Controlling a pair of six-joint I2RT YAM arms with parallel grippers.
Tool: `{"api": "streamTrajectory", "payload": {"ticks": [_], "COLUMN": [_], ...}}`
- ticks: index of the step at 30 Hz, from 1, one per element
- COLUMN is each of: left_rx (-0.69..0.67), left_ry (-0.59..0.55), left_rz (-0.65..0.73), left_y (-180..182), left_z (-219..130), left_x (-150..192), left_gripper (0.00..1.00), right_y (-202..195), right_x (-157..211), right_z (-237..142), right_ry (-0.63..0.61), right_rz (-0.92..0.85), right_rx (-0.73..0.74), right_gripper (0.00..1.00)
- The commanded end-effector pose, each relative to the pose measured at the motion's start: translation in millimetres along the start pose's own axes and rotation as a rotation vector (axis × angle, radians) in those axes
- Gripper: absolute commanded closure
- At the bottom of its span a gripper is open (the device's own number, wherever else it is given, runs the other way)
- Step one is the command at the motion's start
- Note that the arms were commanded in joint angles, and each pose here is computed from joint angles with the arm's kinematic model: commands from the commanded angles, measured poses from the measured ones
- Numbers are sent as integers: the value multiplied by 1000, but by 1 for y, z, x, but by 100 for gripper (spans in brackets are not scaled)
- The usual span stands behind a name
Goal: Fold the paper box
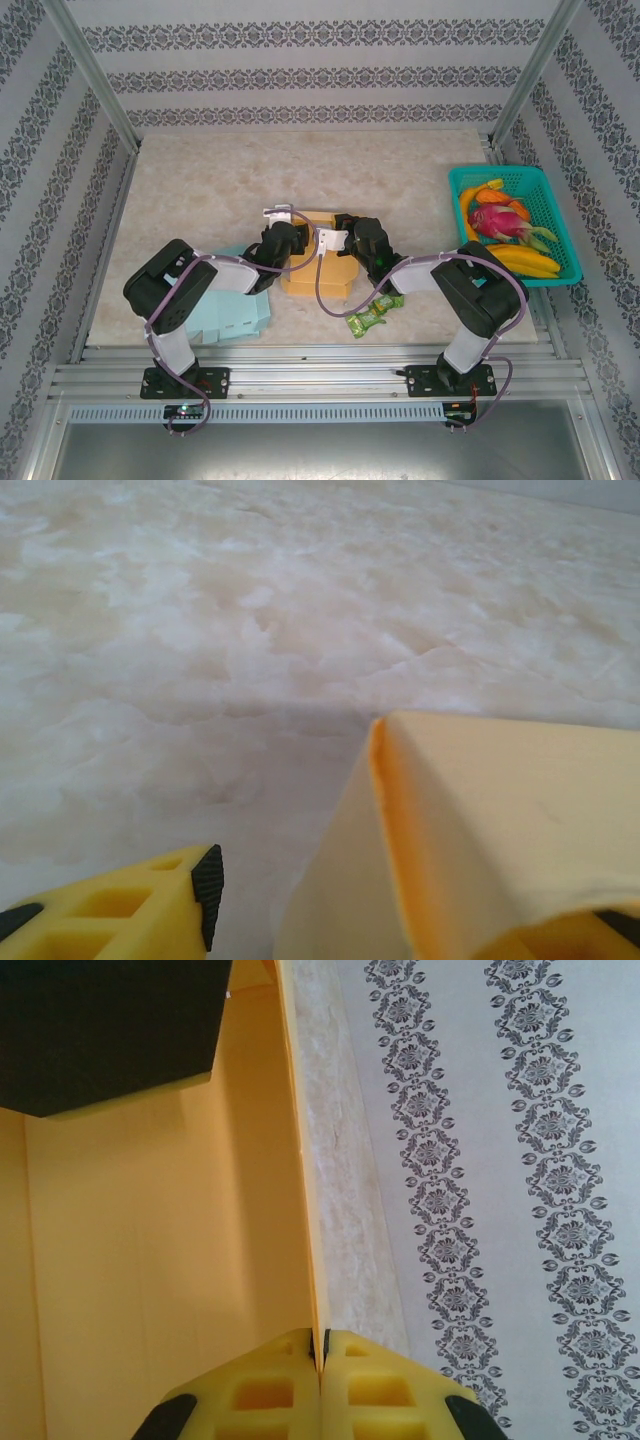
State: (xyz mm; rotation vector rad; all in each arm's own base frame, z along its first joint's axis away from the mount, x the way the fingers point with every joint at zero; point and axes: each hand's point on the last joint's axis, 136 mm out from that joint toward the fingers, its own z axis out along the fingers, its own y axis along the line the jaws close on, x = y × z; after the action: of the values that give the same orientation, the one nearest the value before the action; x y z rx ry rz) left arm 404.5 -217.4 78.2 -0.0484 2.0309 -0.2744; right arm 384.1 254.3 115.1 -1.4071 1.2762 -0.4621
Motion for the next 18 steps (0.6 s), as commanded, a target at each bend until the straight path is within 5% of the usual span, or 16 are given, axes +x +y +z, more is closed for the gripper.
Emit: {"api": "streamTrajectory", "payload": {"ticks": [1, 12, 16, 18], "left_rx": [52, -90, -92, -94], "left_ry": [-42, -86, -83, -84], "left_rz": [27, 46, 60, 63], "left_y": [-7, 13, 14, 15], "left_z": [-3, 2, 4, 5], "left_x": [-13, -23, -20, -18], "left_gripper": [47, 86, 93, 98], "right_y": [43, 44, 30, 20], "right_x": [6, 4, -4, -12], "right_z": [-2, -1, 0, -2], "right_ry": [15, 10, 5, -3], "right_rz": [32, 39, 101, 147], "right_rx": [-136, -134, -86, -69], "right_gripper": [100, 100, 90, 78]}}
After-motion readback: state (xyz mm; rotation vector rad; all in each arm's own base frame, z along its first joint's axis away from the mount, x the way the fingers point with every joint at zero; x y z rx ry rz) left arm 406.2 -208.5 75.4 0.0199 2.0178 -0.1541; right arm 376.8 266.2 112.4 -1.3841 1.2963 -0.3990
